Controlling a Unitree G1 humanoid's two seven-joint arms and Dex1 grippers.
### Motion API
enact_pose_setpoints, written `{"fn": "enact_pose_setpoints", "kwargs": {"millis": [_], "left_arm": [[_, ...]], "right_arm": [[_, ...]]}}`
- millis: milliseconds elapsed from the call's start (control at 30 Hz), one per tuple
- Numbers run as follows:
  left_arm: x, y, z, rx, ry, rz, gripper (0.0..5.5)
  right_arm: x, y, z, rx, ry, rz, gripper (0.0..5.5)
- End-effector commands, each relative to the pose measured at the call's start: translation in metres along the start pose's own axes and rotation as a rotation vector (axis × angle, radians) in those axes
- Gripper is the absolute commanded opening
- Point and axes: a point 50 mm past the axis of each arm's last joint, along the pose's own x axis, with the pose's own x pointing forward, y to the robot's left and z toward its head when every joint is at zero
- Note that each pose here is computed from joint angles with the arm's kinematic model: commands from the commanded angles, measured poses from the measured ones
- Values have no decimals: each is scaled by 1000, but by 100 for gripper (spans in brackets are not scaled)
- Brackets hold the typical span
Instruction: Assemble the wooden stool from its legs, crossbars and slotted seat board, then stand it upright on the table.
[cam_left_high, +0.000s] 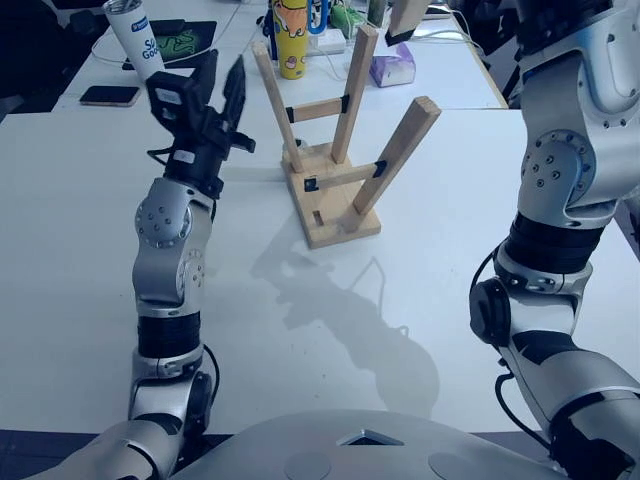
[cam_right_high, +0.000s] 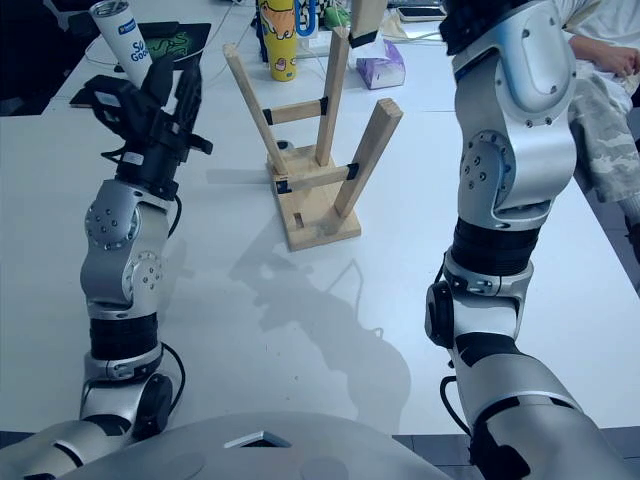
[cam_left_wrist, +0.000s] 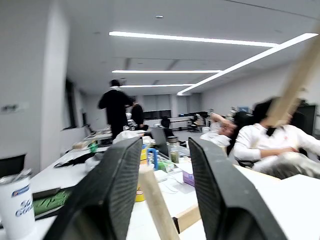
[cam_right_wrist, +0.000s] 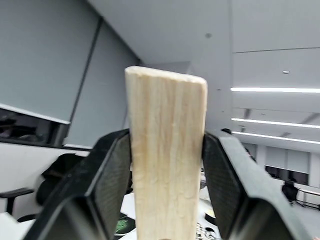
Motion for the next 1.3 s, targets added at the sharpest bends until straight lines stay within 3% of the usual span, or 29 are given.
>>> {"fn": "enact_pose_setpoints", "kwargs": {"millis": [33,233,467,800,1300], "left_arm": [[6,-10,6,33,13,-63,240],[18,-38,14,4,-29,-126,341],[21,-40,24,-31,-72,-139,452],[20,-40,27,-41,-100,-153,455],[19,-34,21,-58,-97,-152,235]], "right_arm": [[-2,17,-1,23,5,73,207],[-6,56,-19,3,41,251,207],[-7,68,-26,-28,40,304,207],[-15,79,-37,-78,89,386,207],[-18,76,-41,-33,112,368,207]]}}
